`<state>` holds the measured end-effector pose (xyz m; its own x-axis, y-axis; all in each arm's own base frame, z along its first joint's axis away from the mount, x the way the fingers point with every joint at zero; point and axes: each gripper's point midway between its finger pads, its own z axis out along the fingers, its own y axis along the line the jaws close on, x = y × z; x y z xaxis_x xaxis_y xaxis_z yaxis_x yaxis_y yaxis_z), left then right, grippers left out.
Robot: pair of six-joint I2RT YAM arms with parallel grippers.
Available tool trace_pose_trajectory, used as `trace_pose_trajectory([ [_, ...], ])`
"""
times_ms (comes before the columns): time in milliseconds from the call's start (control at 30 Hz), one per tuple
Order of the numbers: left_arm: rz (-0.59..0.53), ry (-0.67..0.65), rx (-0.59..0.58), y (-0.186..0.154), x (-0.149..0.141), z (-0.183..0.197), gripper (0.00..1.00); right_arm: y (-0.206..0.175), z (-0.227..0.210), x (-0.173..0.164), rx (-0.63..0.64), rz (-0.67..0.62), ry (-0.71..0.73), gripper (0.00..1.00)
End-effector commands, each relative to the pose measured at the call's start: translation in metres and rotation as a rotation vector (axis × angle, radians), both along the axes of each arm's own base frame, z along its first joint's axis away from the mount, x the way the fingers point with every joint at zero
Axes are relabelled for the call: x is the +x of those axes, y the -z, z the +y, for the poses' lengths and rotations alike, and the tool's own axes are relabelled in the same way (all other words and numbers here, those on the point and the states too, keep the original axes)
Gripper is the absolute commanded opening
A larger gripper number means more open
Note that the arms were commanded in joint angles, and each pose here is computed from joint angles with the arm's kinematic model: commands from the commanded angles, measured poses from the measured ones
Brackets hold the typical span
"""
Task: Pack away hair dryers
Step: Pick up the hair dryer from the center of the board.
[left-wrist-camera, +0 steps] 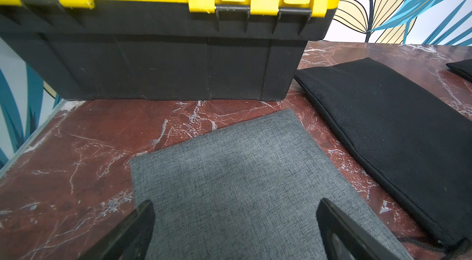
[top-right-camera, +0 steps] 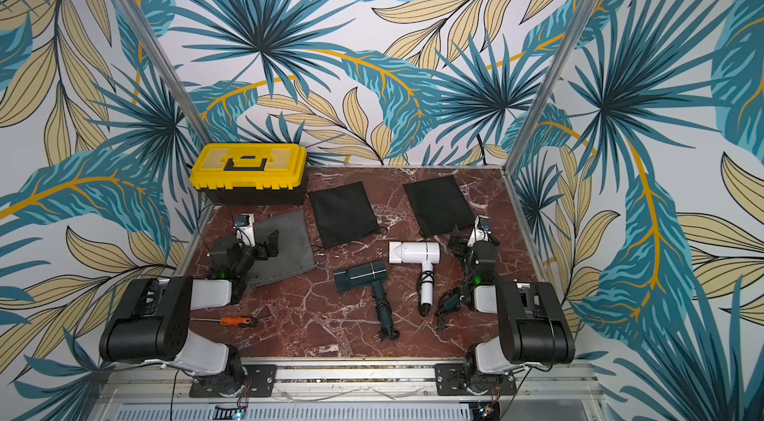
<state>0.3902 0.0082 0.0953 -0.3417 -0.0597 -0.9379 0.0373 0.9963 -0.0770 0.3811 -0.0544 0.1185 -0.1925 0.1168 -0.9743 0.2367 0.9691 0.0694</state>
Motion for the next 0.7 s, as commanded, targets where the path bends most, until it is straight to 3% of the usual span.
trace_pose_trajectory([
  [0, -0.057, 0.007, 0.012, -0.019, 0.014, -0.001, 1.00, 0.004, 0.001, 0.000, 0.005, 0.012, 0.006, 0.99],
  [233, -0.064, 0.010, 0.016, -0.022, 0.015, -0.001, 0.99, 0.003, 0.002, 0.003, 0.002, 0.021, -0.002, 0.99],
  [333, -0.076, 0.014, 0.016, -0.038, 0.021, -0.001, 1.00, 0.000, 0.001, 0.002, 0.002, 0.018, 0.006, 0.99],
  [467, -0.066, 0.035, 0.019, -0.065, 0.020, -0.004, 0.99, -0.031, 0.007, 0.004, -0.006, 0.078, -0.021, 0.99],
  [567, -0.051, 0.041, 0.056, -0.086, 0.019, -0.004, 0.99, -0.064, -0.005, -0.001, 0.106, 0.073, 0.085, 1.00],
  [667, 0.058, 0.010, 0.090, -0.099, 0.020, 0.004, 0.99, -0.078, -0.008, -0.009, 0.285, 0.115, 0.170, 0.99],
])
